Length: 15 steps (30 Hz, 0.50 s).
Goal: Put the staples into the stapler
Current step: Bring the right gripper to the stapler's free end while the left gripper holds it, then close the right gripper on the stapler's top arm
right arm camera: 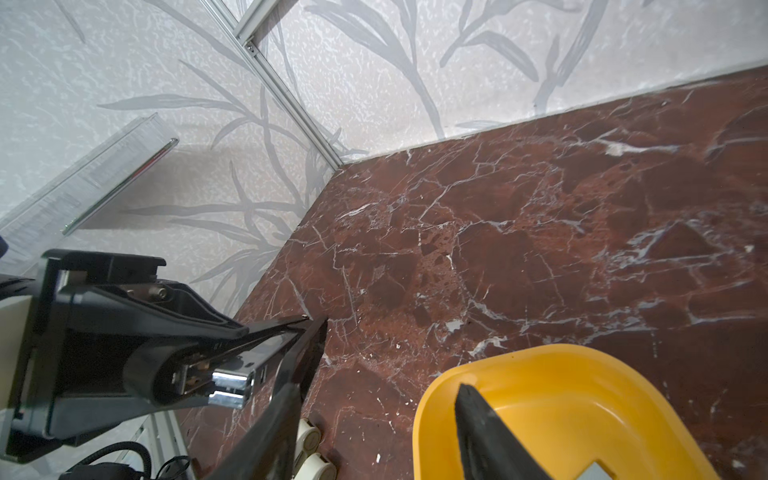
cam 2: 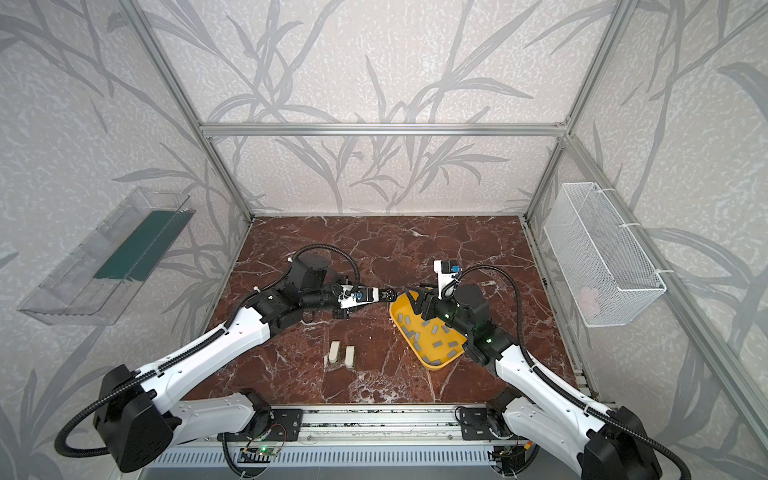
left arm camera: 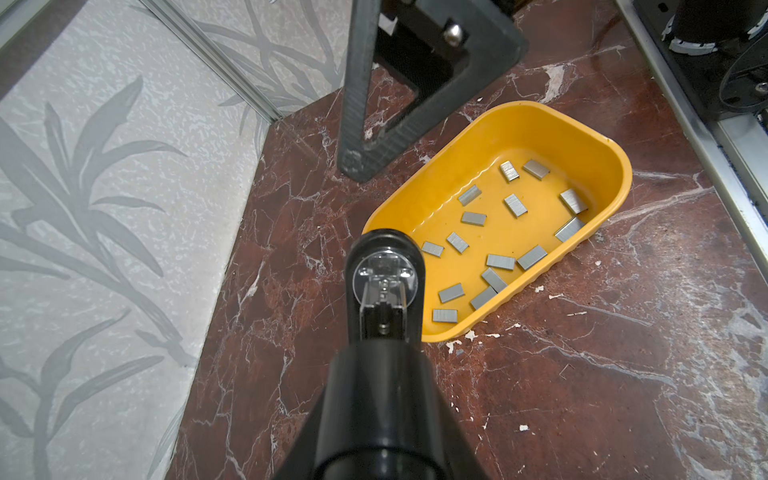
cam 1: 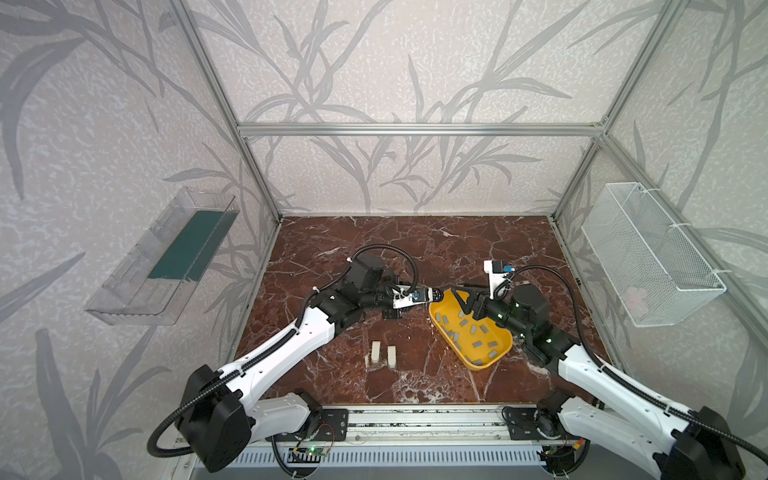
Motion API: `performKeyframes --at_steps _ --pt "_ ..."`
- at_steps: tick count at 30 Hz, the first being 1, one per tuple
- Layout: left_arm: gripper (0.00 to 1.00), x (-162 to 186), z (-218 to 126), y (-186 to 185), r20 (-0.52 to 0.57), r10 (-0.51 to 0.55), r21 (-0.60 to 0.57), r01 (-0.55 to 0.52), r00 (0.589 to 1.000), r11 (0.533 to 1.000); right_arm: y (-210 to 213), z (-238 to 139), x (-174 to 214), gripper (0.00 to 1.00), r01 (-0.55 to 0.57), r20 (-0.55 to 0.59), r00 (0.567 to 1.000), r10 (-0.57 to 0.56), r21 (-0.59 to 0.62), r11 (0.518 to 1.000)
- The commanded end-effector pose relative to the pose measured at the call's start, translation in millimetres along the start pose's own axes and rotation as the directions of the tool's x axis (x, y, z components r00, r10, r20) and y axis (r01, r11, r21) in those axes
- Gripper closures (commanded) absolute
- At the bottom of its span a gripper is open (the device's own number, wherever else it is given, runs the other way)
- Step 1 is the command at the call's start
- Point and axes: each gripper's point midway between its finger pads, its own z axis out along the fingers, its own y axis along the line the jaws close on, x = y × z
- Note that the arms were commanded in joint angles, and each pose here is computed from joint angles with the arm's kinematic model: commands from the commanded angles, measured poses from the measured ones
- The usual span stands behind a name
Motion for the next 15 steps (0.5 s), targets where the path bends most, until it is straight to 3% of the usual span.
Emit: performKeyframes --at_steps 1,3,6,9,13,15 --pt "1.0 -19 -7 18 0.043 0.046 -0.037 -0.045 0.998 0.998 3 -9 -14 0.36 0.062 0.072 0.995 -0.061 -0.001 0.998" --pt "1.0 -19 -6 11 0.046 0.045 0.004 -0.045 0.998 0.999 22 -16 -18 0.36 0.143 0.131 0.983 -0.129 -0.103 0.984" --pt "1.0 -23 -6 -2 0.074 0.03 0.079 -0.036 0.997 0.996 55 -35 -13 0.33 0.321 0.268 0.931 -0.246 -0.288 0.902" --pt "1.0 -30 -8 -16 0.113 0.013 0.161 -0.031 0.994 0.986 74 -52 -8 0.35 0.43 0.343 0.887 -0.31 -0.365 0.826" --pt "1.0 -34 -12 -26 0.131 0.016 0.215 -0.044 0.991 0.976 93 -61 10 0.48 0.588 0.379 0.805 -0.456 -0.419 0.691" --pt "1.0 -32 -12 -29 0.127 0.024 0.227 -0.052 0.992 0.973 92 -58 17 0.49 0.614 0.359 0.789 -0.499 -0.406 0.677"
